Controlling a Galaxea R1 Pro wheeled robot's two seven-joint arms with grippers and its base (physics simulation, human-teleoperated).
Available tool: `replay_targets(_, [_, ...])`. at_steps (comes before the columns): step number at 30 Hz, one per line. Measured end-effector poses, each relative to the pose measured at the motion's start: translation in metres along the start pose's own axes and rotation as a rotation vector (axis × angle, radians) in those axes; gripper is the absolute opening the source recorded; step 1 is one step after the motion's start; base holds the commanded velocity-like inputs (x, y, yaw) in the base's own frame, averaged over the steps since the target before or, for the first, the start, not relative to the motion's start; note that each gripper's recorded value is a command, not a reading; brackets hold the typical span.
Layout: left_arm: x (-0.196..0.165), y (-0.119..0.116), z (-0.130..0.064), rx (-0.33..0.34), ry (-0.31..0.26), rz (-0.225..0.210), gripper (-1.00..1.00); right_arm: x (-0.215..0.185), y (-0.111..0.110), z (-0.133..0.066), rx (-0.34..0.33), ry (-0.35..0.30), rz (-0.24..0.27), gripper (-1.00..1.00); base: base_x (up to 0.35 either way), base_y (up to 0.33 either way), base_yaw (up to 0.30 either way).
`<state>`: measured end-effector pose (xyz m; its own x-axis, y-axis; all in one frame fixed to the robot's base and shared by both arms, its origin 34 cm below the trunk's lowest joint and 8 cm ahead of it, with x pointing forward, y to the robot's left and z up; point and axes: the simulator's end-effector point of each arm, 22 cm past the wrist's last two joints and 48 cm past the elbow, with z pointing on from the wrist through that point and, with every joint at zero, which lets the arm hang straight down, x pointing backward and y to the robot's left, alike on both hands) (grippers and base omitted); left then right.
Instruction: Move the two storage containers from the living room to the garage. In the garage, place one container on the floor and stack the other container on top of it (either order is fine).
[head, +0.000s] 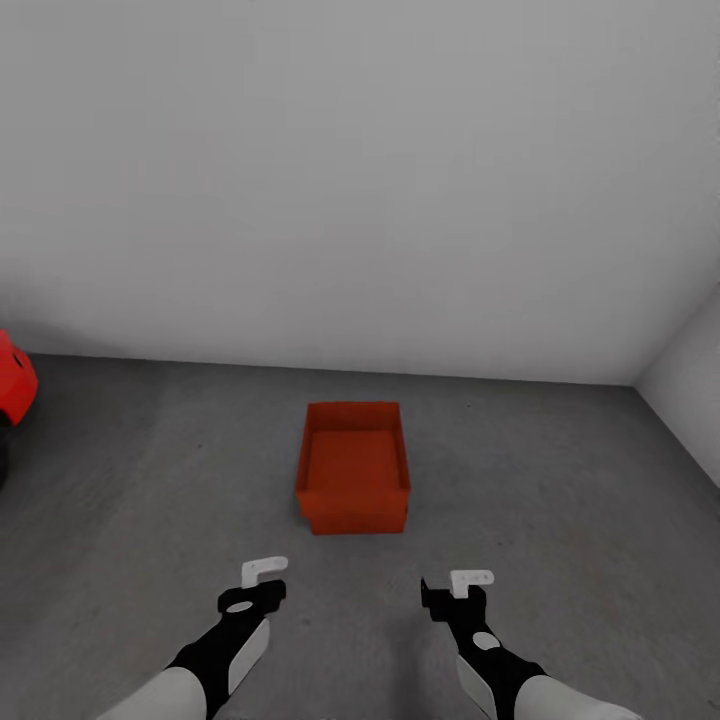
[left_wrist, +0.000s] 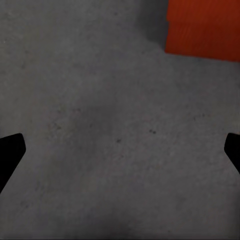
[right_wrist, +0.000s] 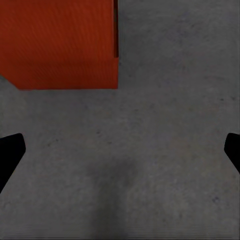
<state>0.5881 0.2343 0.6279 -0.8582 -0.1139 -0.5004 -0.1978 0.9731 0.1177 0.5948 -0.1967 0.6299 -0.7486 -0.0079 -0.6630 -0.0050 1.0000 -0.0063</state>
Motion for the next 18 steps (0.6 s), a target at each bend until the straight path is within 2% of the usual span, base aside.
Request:
replay_targets(8, [0.005,0.004,0.001,-0.004,0.01,0.003,1.0,0.0,0.0,0.0,0.001,0.0,0.002,1.0,-0.018,-0.004,0.0])
replay_targets(15, [0.01,0.04,0.008,-0.052,0.025,-0.005,1.0,0.0,-0.006,0.0,0.013,0.0,-0.005,1.0,0.0,0.0,0.0])
replay_targets(16, [0.012,0.05,0.01,-0.065,0.03,-0.01,1.0,0.0,-0.014,0.001,0.023,0.001,-0.01,1.0,0.0,0.0,0.0])
replay_targets(17, [0.017,0.069,0.013,-0.089,0.043,-0.015,1.0,0.001,-0.04,0.001,0.056,0.001,-0.024,1.0,0.0,0.0,0.0])
replay_targets(18, [0.019,0.077,0.014,-0.097,0.049,-0.016,1.0,0.001,-0.053,0.002,0.07,0.001,-0.035,1.0,0.0,0.0,0.0])
